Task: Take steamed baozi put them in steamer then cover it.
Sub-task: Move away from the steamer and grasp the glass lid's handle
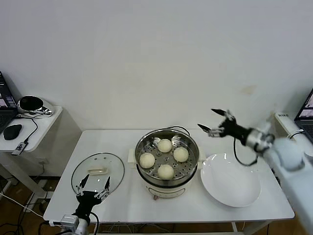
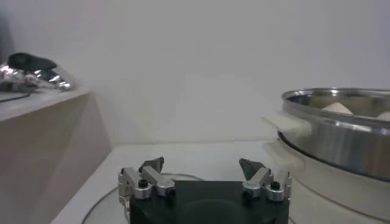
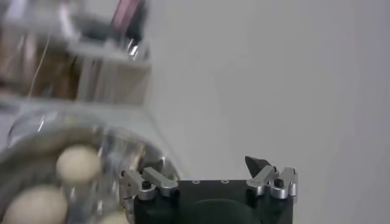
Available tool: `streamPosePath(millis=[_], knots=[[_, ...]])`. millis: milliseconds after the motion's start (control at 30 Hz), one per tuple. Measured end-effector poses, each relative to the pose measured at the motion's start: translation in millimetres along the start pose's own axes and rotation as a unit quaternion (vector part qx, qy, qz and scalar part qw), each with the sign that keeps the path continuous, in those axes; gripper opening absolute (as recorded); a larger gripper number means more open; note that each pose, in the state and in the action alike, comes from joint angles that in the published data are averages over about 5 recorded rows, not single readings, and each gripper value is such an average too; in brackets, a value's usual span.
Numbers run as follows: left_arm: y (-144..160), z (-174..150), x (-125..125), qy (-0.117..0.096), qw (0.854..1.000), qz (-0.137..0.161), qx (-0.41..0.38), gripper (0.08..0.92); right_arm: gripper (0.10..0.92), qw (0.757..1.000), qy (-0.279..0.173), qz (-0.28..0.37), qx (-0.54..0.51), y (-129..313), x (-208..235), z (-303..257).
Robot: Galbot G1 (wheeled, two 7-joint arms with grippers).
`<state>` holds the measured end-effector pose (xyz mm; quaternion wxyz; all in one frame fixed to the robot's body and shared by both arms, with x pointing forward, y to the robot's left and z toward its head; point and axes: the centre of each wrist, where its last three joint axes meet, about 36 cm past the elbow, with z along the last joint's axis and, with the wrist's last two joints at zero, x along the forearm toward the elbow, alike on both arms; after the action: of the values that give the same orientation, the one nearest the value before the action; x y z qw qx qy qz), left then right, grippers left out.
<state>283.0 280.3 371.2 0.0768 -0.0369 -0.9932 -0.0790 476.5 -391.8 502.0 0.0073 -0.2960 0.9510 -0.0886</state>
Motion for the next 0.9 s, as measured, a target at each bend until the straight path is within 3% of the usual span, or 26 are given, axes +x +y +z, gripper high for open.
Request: streamPosePath(millis=[267, 467, 667, 900], knots=[[10, 5, -12, -0.021, 0.990, -0.016, -0.141, 0.823, 0.823, 0.984, -0.002, 0.139, -0.110, 48, 79, 92], [22, 14, -23, -0.018, 0.964, -0.034, -0.262, 0.823, 0.823, 0.971, -0.001, 0.201, -0.132, 61, 114, 114], [36, 29, -36, 0.001, 0.918, -0.035, -0.396, 0.823, 0.823, 0.961, 0.001, 0.235, -0.145, 75, 134, 125], [46, 50, -51, 0.022, 0.845, -0.054, -0.532, 0.823, 0.823, 0.955, 0.002, 0.256, -0.151, 85, 147, 132]])
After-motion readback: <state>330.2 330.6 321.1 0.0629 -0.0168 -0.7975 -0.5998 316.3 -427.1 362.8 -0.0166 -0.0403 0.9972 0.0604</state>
